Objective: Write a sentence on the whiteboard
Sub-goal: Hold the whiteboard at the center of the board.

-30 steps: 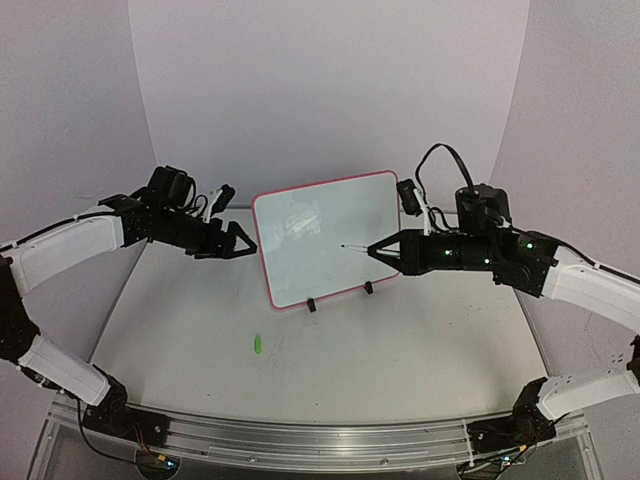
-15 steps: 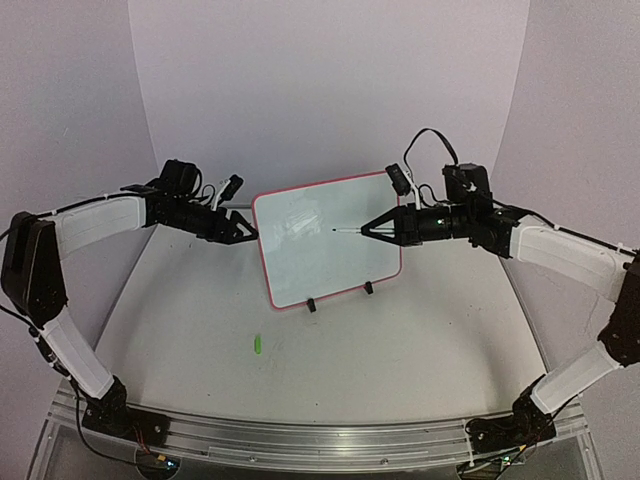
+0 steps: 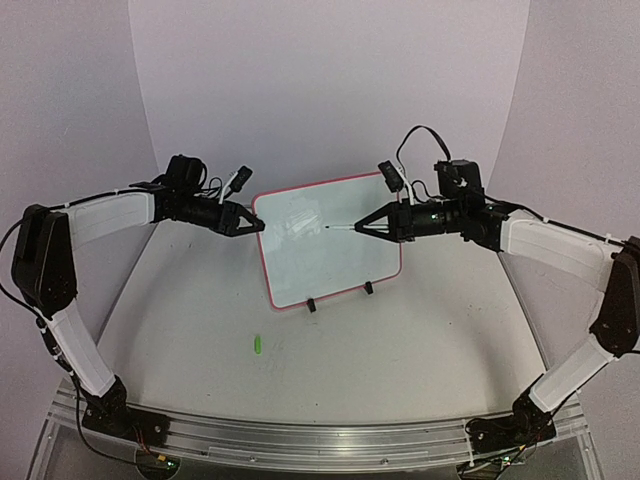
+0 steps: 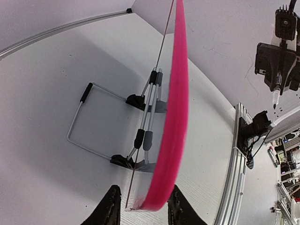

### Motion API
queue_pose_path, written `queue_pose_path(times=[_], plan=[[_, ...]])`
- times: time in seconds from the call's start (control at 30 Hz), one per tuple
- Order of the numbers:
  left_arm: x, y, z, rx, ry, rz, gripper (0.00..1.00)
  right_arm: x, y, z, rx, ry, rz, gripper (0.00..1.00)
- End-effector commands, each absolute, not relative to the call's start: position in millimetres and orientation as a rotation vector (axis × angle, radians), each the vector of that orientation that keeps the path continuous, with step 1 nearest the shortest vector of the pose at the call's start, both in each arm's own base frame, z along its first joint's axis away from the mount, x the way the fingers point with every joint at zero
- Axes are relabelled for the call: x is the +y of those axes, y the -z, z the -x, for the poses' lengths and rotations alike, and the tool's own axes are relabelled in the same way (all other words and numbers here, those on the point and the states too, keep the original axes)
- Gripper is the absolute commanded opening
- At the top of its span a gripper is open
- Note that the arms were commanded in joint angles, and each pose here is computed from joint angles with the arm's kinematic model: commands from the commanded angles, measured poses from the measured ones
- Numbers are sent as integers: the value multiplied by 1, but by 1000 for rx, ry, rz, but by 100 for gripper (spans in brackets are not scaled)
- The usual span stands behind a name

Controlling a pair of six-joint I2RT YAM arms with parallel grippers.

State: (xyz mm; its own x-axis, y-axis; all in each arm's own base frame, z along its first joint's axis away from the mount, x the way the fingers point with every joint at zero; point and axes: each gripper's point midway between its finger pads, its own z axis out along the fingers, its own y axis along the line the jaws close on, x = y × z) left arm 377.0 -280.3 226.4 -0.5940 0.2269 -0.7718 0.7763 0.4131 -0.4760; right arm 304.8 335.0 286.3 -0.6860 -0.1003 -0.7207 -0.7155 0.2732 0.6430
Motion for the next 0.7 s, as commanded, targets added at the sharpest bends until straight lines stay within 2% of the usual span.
queue_pose_path(times=[0.0, 0.2, 0.43, 0.67], plan=[[-285, -240, -372, 1969, 1184, -897, 25, 332, -311, -292, 1884, -1466, 790, 0], [-287, -239, -370, 1958, 1188, -929, 21, 324, -310, -276, 1868, -1464, 816, 0], [-289, -234, -362, 1956, 1188, -980, 0, 312, -308, -262, 1868, -1447, 797, 0], [-295, -228, -343, 1940, 1224, -1069, 0, 301, -307, -251, 1865, -1419, 770, 0]])
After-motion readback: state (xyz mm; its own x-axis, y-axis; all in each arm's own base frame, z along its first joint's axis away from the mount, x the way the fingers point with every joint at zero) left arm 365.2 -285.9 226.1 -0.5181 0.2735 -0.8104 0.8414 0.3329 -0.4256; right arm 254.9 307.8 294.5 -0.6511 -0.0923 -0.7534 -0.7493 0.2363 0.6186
